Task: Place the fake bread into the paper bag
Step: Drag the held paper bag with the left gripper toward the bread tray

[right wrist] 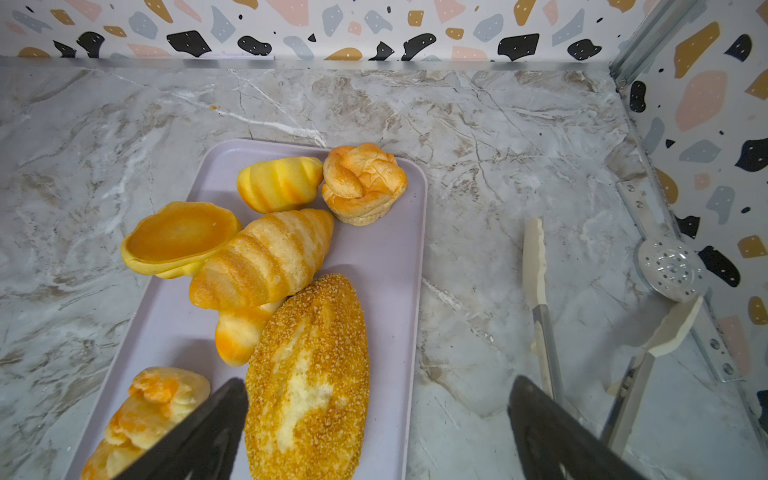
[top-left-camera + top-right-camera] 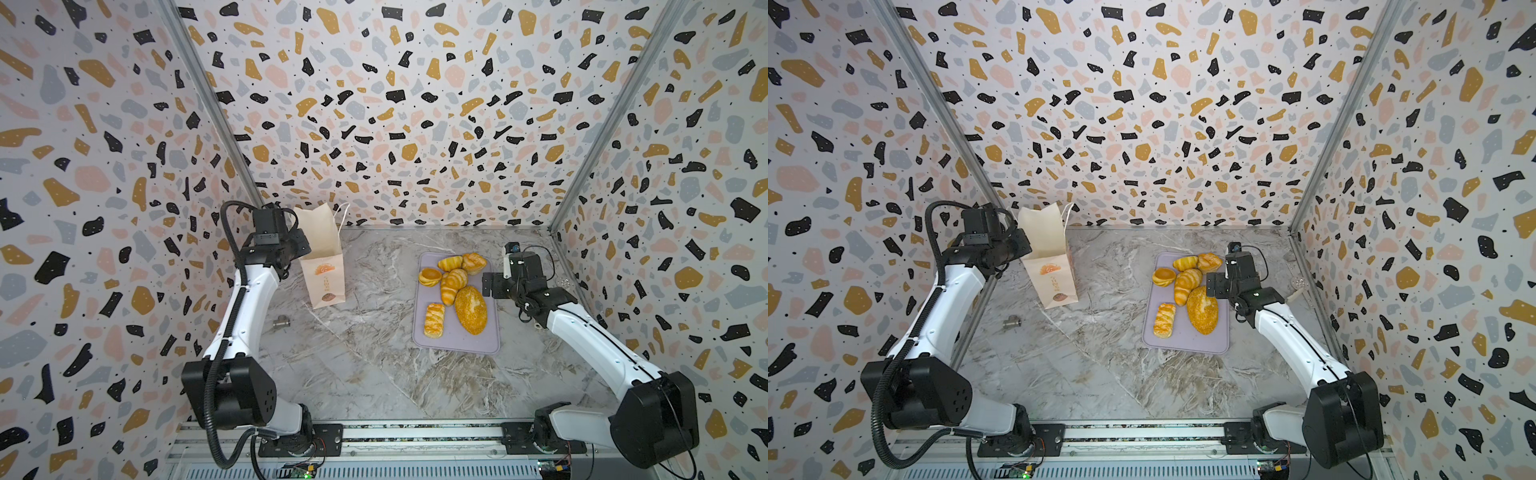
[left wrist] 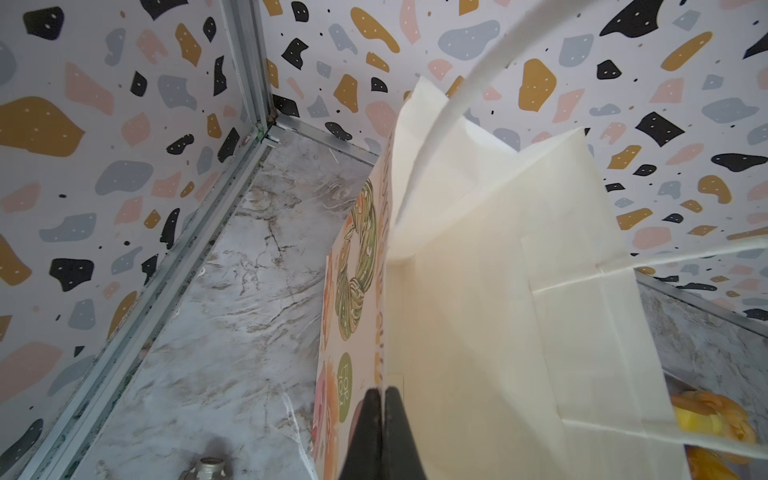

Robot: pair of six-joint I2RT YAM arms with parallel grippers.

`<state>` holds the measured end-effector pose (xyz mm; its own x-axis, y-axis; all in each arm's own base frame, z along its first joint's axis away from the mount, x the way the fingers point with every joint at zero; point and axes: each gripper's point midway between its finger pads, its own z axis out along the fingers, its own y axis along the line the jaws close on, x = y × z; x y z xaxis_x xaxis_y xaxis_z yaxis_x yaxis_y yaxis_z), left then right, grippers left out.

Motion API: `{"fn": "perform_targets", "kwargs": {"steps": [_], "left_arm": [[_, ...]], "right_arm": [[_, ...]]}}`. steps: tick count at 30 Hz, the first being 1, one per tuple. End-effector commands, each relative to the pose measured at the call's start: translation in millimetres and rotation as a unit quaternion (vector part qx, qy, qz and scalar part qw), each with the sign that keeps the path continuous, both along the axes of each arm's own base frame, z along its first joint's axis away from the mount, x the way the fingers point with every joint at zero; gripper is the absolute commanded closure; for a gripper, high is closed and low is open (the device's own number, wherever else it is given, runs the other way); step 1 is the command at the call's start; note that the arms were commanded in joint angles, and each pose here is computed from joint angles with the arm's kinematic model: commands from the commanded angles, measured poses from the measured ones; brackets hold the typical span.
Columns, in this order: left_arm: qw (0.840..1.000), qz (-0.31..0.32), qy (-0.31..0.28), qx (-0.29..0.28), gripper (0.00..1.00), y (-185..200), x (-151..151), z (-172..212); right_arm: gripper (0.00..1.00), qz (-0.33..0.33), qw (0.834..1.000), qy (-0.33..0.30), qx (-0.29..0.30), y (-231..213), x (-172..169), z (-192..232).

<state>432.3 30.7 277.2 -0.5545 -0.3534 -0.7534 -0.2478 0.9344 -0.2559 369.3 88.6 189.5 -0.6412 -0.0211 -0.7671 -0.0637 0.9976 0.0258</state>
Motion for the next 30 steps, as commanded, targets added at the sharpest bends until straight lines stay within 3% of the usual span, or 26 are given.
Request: {"fn": "perform_targets", "kwargs": {"steps": [1, 8, 12, 21, 30], "left_arm": [[0.998, -0.033, -0.042, -0.011, 1.00, -11.5, 0.5, 20.3], [0.994, -0.069, -0.055, -0.072, 1.00, -34.4, -4.8, 24.4], [0.990, -0.086, -0.055, -0.101, 1.00, -47.8, -6.9, 24.6], [0.983, -0.140, -0.040, -0.109, 1.00, -93.1, -18.0, 21.3], [0.971, -0.179, -0.040, -0.155, 1.00, -136.7, -33.8, 19.4]], "right_arm": [[0.00, 0.001, 1.000, -0.013, 0.007, 1.0, -2.8, 17.2], [0.00, -0.007, 1.000, -0.015, -0.023, -10.2, -2.3, 23.2], [0.00, -0.004, 1.000, -0.022, -0.012, -8.9, -2.9, 29.0], [0.00, -0.007, 1.000, -0.022, 0.003, -6.3, -2.3, 28.5], [0.00, -0.009, 1.000, -0.028, 0.009, -5.7, -1.2, 35.0]]}}
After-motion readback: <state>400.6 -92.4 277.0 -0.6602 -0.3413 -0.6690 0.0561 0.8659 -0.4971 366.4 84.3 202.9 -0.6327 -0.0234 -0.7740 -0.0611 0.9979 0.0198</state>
